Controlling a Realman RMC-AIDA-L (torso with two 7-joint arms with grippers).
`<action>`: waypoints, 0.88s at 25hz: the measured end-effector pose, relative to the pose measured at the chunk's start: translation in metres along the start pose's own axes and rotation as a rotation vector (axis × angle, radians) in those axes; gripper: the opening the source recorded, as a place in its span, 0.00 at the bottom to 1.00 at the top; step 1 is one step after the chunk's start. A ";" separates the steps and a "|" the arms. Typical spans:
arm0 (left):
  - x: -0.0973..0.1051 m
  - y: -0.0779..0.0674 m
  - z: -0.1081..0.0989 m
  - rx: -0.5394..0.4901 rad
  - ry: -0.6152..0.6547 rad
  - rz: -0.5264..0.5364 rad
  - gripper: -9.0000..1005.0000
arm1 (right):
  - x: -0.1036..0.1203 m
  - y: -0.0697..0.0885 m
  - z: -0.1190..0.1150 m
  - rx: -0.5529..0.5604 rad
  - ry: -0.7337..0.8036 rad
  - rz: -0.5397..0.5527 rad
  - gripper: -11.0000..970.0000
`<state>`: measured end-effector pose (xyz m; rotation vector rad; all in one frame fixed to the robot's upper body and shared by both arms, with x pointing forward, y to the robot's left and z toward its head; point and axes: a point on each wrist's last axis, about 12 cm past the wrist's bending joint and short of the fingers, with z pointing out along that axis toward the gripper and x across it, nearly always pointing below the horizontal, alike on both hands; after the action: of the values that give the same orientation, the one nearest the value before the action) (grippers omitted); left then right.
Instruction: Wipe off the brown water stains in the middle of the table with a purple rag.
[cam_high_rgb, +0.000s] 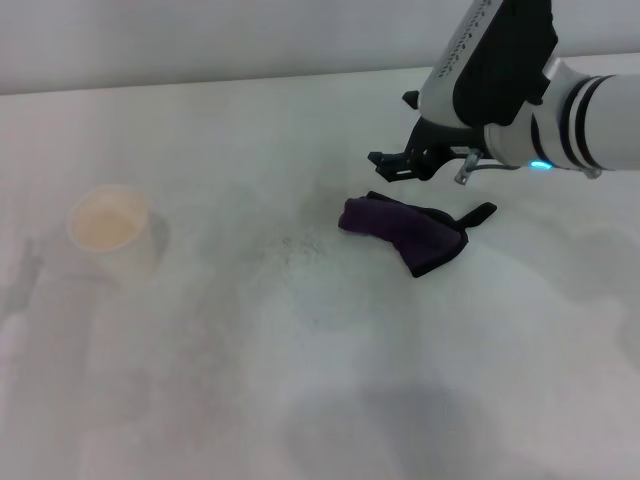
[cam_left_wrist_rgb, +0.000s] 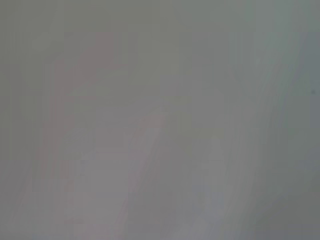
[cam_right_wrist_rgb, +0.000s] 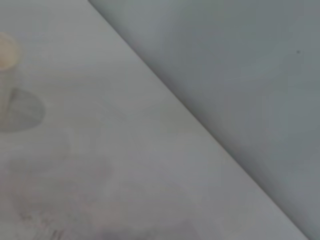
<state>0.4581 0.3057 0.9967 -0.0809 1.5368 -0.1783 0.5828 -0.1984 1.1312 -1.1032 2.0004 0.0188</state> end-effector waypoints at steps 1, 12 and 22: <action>0.000 0.000 0.000 0.001 0.000 0.000 0.88 | 0.000 -0.002 0.000 0.005 -0.001 0.002 0.90; 0.000 -0.003 0.002 0.006 -0.004 -0.008 0.88 | 0.007 -0.030 -0.009 0.018 -0.108 0.164 0.90; 0.001 -0.004 0.002 0.011 0.004 -0.009 0.88 | 0.084 -0.084 -0.037 -0.044 -0.473 0.768 0.90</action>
<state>0.4602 0.3013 0.9967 -0.0790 1.5394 -0.1938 0.5951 -0.3225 1.1289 -0.2534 1.8623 0.6602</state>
